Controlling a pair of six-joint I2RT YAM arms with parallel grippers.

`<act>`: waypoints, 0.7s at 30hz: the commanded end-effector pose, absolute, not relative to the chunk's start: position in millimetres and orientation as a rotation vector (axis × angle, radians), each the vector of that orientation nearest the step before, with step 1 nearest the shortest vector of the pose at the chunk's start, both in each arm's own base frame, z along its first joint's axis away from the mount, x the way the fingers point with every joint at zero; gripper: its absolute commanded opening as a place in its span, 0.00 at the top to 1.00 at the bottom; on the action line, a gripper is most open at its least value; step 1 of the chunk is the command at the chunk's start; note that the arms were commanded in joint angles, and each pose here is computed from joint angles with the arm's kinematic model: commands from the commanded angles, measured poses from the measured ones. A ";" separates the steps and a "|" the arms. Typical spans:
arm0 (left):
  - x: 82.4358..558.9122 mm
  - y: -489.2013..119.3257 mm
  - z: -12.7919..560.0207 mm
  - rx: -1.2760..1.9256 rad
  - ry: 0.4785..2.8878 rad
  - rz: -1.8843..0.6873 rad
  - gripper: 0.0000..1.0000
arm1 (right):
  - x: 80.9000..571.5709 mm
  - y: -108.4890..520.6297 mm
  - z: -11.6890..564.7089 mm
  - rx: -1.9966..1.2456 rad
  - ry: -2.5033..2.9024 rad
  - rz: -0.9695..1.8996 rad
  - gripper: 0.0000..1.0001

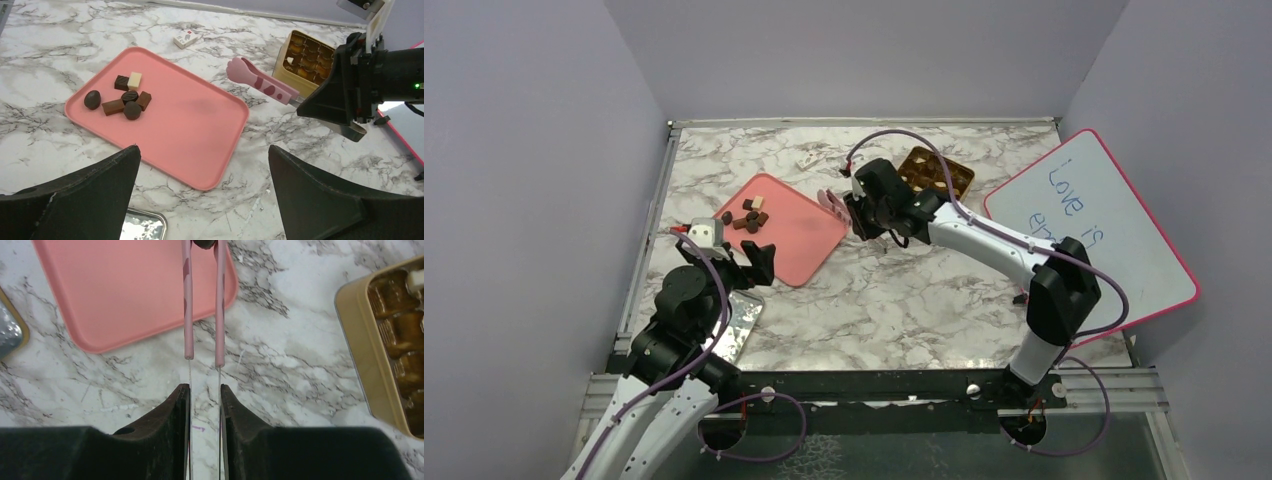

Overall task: Pack the chocolate
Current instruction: Pick up the fake chocolate from the plate, then place the fake chocolate in the packing box.

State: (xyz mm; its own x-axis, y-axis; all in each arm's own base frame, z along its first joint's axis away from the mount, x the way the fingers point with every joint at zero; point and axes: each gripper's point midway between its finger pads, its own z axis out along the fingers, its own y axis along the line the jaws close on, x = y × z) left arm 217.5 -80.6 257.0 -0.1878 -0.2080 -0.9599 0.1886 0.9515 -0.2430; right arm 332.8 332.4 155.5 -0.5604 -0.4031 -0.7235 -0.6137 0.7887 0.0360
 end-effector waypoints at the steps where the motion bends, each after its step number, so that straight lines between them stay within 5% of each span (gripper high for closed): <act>1: 218.5 -90.2 253.4 0.058 1.726 -0.373 0.01 | 327.6 286.3 160.9 -0.630 2.306 0.241 0.71; 21: 218.6 -95.7 243.8 0.089 1.755 -0.383 0.01 | 347.0 138.8 179.6 -0.240 2.369 0.002 0.69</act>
